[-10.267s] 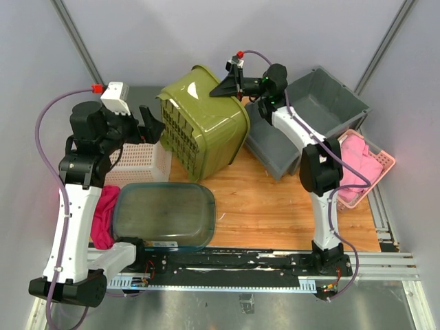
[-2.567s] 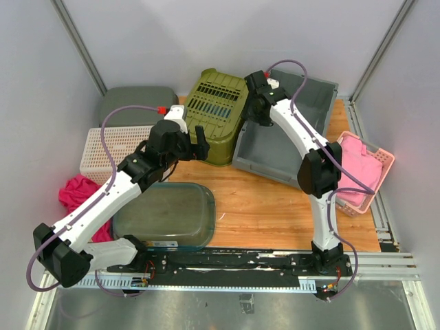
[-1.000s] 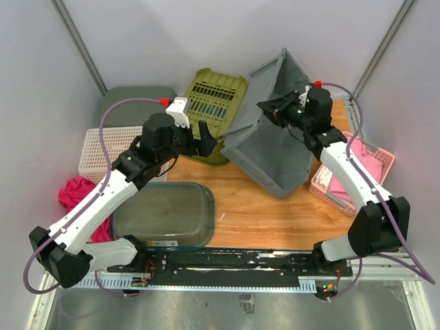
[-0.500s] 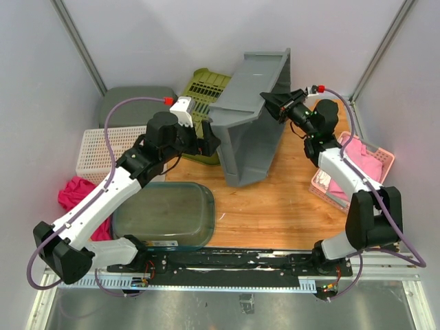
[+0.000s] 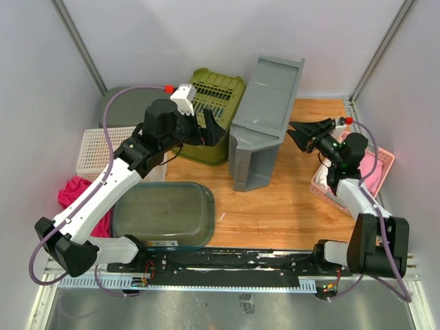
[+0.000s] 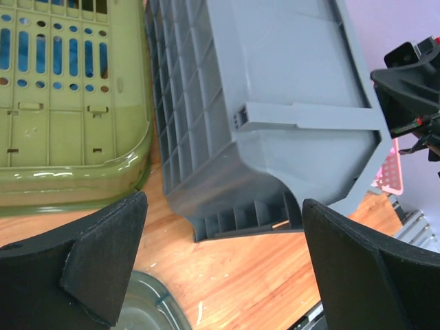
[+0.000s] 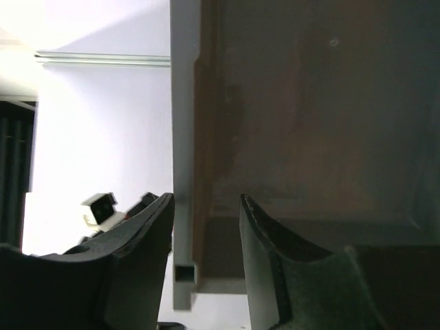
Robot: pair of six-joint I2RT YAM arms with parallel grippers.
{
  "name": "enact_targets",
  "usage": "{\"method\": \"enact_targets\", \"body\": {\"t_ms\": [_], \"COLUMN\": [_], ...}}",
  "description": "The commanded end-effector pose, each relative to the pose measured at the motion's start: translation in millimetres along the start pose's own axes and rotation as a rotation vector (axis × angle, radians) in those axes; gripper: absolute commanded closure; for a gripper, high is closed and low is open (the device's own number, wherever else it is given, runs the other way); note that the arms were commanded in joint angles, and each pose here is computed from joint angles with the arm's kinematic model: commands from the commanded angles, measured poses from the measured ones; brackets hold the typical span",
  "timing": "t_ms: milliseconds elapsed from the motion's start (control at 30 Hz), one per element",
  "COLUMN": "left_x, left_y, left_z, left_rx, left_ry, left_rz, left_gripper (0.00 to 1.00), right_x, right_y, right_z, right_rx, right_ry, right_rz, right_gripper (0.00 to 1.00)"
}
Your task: Turn the large container upside down
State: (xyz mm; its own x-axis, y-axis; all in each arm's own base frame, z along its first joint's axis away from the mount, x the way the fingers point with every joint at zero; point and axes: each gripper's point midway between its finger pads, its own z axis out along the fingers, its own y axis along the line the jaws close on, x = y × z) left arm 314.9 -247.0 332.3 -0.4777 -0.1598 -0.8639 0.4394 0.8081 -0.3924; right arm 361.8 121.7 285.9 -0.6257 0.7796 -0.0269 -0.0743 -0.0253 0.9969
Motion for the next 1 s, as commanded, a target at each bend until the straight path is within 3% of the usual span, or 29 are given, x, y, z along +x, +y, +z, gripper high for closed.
{"method": "enact_targets", "body": {"t_ms": [0, 200, 300, 400, 567, 733, 967], "left_x": [-21, -18, -18, -18, -21, -24, -20], "left_y": [-17, -16, -17, -17, -16, -20, -17], "left_z": [-9, 6, 9, 10, 11, 16, 25], "left_rx": [0.068, 0.068, 0.071, 0.073, 0.057, 0.072, 0.064], "left_ry": [-0.046, -0.020, -0.017, -0.020, -0.035, -0.046, -0.058], "left_rz": [-0.006, 0.016, 0.005, -0.006, -0.033, -0.078, -0.118], "left_gripper": [0.01, 0.01, 0.01, 0.01, 0.01, 0.01, 0.01], "right_x": [7, -2, -7, -18, -40, -52, -62], "right_y": [-34, -57, -50, -44, -25, 8, 38], "right_z": [-31, -49, -54, -66, -82, -76, -38], "right_rx": [0.167, 0.327, 0.409, 0.537, 0.719, 0.890, 1.017], "right_ry": [0.060, 0.067, 0.080, 0.034, -0.070, -0.150, -0.133], "right_rz": [-0.123, -0.172, -0.276, -0.371, -0.510, -0.687, -0.862], "right_gripper": [0.55, 0.54, 0.46, 0.37, 0.33, 0.30, 0.26]}}
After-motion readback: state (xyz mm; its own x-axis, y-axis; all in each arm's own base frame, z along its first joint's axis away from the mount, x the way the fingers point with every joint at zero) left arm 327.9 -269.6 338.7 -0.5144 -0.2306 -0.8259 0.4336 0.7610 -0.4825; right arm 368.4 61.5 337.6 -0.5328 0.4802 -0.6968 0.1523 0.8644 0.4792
